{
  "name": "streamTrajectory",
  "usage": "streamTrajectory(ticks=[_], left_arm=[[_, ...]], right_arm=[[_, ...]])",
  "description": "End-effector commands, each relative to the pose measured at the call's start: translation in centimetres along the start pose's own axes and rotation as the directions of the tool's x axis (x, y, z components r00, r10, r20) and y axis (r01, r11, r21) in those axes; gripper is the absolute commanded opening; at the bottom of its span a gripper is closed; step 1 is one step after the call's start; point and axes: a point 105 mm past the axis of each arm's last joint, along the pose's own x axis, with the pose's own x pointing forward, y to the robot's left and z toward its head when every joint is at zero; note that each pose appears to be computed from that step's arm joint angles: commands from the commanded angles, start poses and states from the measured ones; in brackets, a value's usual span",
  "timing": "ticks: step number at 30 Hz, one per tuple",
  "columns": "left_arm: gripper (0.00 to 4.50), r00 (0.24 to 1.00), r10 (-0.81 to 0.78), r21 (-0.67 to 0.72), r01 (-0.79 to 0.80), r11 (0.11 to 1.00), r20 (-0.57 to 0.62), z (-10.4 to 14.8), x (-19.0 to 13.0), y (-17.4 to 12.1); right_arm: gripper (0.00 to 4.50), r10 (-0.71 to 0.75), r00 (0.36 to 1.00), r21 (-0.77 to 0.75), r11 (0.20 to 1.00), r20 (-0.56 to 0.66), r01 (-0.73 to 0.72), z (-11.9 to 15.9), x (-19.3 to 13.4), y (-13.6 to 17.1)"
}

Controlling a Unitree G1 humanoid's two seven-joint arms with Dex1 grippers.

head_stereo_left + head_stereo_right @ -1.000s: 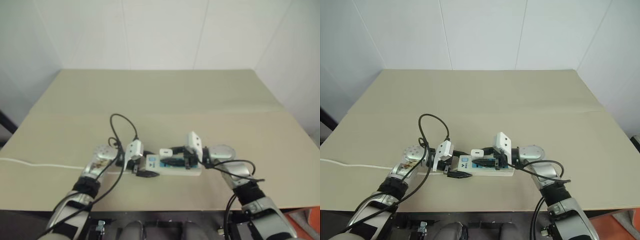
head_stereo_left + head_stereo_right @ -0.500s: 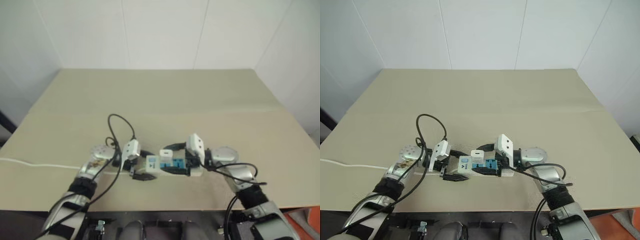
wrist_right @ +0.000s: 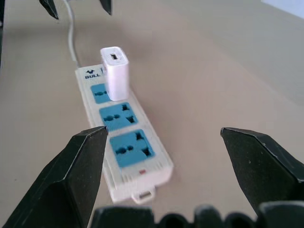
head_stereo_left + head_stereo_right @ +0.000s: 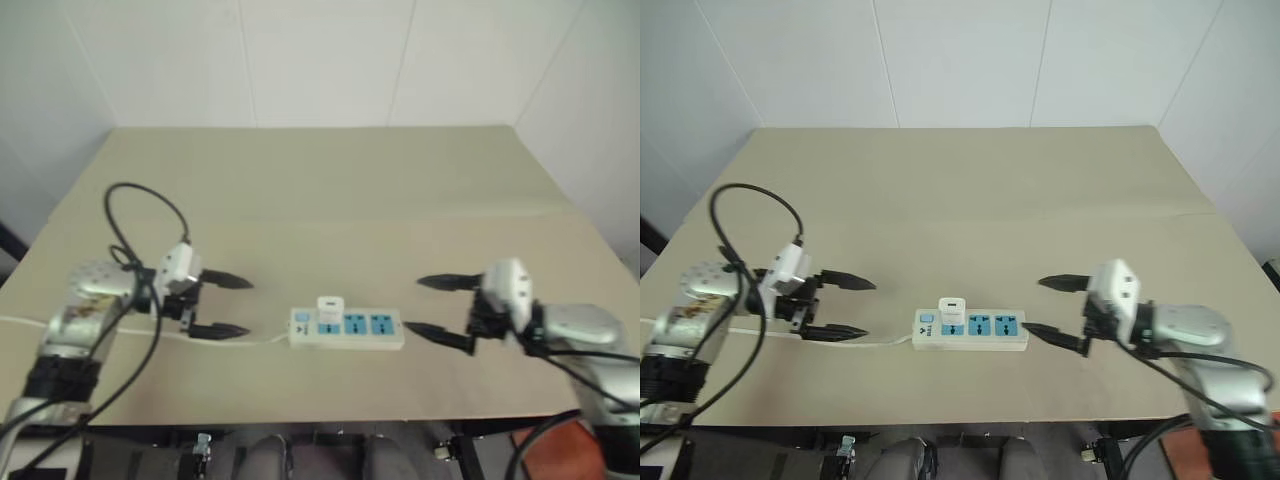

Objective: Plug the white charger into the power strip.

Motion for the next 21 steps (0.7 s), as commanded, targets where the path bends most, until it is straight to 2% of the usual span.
streamTrajectory(ticks=[1, 4, 8, 21], left_arm=[[4.48, 0.999, 0.034, 0.042, -0.033, 0.999, -0.011, 1.5, -2.1, 0.1], [4.48, 0.999, 0.052, 0.046, -0.051, 0.998, -0.014, 2.3, -3.0, 0.3], [4.48, 0.998, 0.059, 0.070, -0.060, 0.996, 0.020, 3.5, -2.8, 0.1], [4.48, 0.998, 0.045, 0.048, -0.047, 0.998, 0.034, 3.4, -1.6, -0.5]], right_arm=[[4.50, -0.060, 0.998, -0.035, 0.998, -0.018, 0.059, 1.3, -3.1, -0.9], [4.50, -0.059, 0.997, -0.021, 0.998, -0.040, 0.058, 1.7, -4.5, -0.8], [4.50, -0.072, 0.996, -0.024, 0.997, -0.055, 0.071, 1.7, -4.9, -0.6], [4.50, -0.090, 0.990, -0.020, 0.996, -0.112, 0.088, 0.9, -4.7, -0.2]])
